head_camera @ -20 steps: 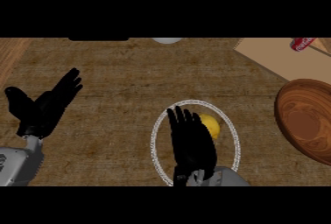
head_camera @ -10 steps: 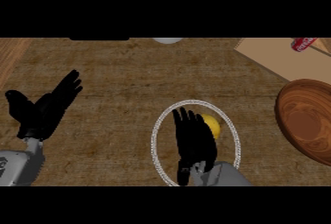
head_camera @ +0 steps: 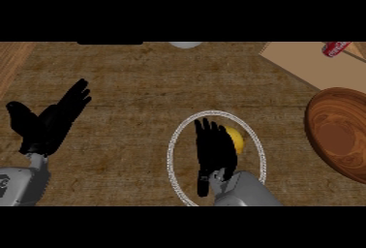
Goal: Pick the cupcake from the placemat and place it in the bowl
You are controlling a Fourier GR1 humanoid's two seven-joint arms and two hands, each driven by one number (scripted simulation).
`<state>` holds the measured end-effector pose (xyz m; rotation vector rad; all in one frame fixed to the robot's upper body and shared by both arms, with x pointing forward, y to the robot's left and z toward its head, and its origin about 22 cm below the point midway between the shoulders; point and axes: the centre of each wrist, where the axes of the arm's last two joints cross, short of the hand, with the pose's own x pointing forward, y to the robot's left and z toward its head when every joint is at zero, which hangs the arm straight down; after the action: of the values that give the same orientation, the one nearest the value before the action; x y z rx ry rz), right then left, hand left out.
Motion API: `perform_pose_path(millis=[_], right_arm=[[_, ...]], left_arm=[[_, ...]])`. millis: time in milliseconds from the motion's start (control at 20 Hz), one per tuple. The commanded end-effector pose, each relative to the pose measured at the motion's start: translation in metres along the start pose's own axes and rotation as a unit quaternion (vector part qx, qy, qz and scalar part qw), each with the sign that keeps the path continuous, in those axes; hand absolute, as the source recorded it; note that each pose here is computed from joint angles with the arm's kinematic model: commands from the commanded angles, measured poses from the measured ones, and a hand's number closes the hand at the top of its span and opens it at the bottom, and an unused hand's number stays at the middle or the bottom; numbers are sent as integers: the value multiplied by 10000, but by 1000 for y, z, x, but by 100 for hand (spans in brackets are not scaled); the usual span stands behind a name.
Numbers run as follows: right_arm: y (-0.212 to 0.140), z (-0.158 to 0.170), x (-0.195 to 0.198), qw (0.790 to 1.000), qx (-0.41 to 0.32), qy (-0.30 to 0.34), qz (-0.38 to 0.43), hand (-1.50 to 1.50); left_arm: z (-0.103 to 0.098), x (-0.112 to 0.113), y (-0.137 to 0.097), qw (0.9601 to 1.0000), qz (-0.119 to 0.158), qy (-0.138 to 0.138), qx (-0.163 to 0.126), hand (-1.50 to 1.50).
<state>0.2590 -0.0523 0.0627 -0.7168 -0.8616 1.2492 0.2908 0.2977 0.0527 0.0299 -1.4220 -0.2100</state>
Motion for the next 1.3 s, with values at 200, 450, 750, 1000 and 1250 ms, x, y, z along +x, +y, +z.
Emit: perform_pose_path(millis=[200,450,750,1000,1250], right_arm=[[29,-9,-4,9989,95,457,1,-150],[52,-44,-32,9985,181,515,-11,-150],[43,-52,-31,9998,-104,159,89,150],[29,-39,-33,9995,-315,45,27,150],[46,-60,-41,9989,-439,-71,148,150]], left_arm=[[-6,13,-5,10000,53,58,35,0],[12,3,4,10000,-5,-49,-35,0],[-4,11,-16,10000,43,-52,10,0],[7,3,23,10000,24,-12,18,0],[-1,-1,4,10000,29,30,-28,0]])
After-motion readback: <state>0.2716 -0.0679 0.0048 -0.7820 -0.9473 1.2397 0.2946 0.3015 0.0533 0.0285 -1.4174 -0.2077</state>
